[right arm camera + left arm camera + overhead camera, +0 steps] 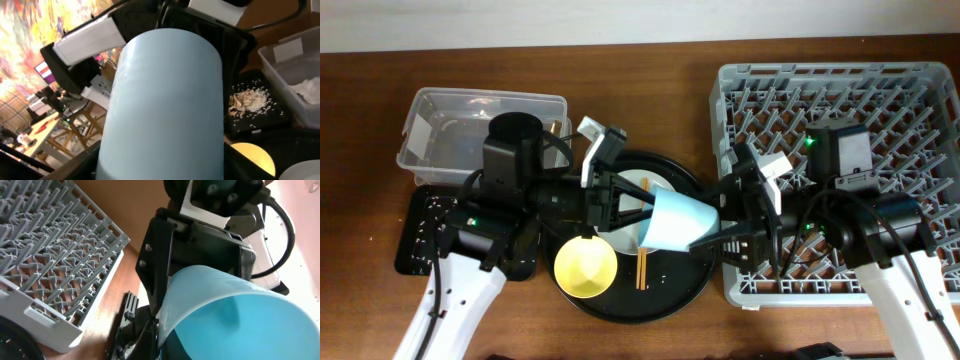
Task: Sort waste into correct bins and load items into the dishwasher rack
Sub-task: 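Hand the blue cup from the left gripper to the right gripper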
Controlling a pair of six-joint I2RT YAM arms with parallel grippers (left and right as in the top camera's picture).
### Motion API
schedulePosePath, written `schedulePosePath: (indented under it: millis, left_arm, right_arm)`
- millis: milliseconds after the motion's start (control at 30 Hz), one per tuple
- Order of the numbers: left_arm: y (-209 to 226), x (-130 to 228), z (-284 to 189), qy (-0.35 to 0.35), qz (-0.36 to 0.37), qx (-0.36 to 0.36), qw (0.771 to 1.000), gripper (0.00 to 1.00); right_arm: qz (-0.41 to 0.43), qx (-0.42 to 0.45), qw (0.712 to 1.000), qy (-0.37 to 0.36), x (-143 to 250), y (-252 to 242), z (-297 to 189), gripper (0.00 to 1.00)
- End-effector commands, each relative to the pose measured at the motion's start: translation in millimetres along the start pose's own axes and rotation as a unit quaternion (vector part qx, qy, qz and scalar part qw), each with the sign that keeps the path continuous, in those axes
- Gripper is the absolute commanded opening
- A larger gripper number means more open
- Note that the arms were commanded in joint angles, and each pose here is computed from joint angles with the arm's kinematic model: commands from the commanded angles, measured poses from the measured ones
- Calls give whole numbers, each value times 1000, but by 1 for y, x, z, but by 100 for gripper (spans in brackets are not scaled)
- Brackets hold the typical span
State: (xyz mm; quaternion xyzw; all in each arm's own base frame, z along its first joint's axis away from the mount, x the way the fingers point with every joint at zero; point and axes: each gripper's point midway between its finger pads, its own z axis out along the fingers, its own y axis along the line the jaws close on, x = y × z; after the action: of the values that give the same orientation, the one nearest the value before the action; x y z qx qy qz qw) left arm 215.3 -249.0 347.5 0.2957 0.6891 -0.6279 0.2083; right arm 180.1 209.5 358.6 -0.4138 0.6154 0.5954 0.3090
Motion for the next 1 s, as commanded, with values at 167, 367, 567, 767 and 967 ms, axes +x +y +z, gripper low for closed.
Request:
schedulePosePath:
  millis: [167, 367, 567, 767, 967]
  left_arm:
    - [-3, -4, 0, -3, 14, -3, 1000, 1]
    - [2, -6, 0, -9, 15, -16, 1000, 1]
    - [4, 1, 0, 0, -12, -18, 1000, 1]
    - [14, 21, -1, 21, -38, -38, 998, 20]
    - [62, 16, -12, -6, -43, -178, 983, 56]
  right_arm:
    - [-28, -25, 999, -9, -10, 12, 1, 76]
    - [-30, -36, 999, 5, -5, 17, 10, 76]
    - [-63, -25, 998, 5, -9, 12, 11, 61]
    - [-91, -24, 996, 1, -15, 11, 11, 62]
    - [-81, -5, 997, 7, -13, 4, 11, 62]
